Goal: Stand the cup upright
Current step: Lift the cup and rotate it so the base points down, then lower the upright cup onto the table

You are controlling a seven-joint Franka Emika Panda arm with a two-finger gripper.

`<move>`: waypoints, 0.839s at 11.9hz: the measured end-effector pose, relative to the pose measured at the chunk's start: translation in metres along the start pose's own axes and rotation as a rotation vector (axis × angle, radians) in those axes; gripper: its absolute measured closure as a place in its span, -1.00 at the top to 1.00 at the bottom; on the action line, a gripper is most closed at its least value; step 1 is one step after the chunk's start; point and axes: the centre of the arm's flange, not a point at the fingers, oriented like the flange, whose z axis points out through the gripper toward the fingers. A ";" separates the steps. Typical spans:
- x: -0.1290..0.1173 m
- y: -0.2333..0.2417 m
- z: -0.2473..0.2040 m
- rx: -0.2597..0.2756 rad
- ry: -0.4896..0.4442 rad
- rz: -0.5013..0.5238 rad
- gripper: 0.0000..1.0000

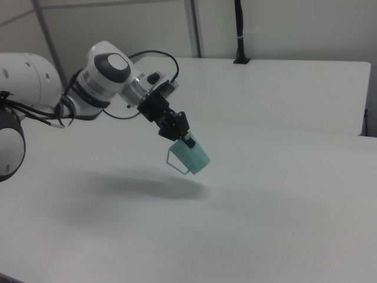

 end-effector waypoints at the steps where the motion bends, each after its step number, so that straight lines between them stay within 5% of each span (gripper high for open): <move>1: -0.004 0.002 -0.008 0.062 -0.017 0.021 -0.91; 6: -0.036 0.017 -0.041 0.471 -0.066 0.130 -0.91; 10: -0.065 0.004 -0.027 0.613 -0.097 0.156 -0.91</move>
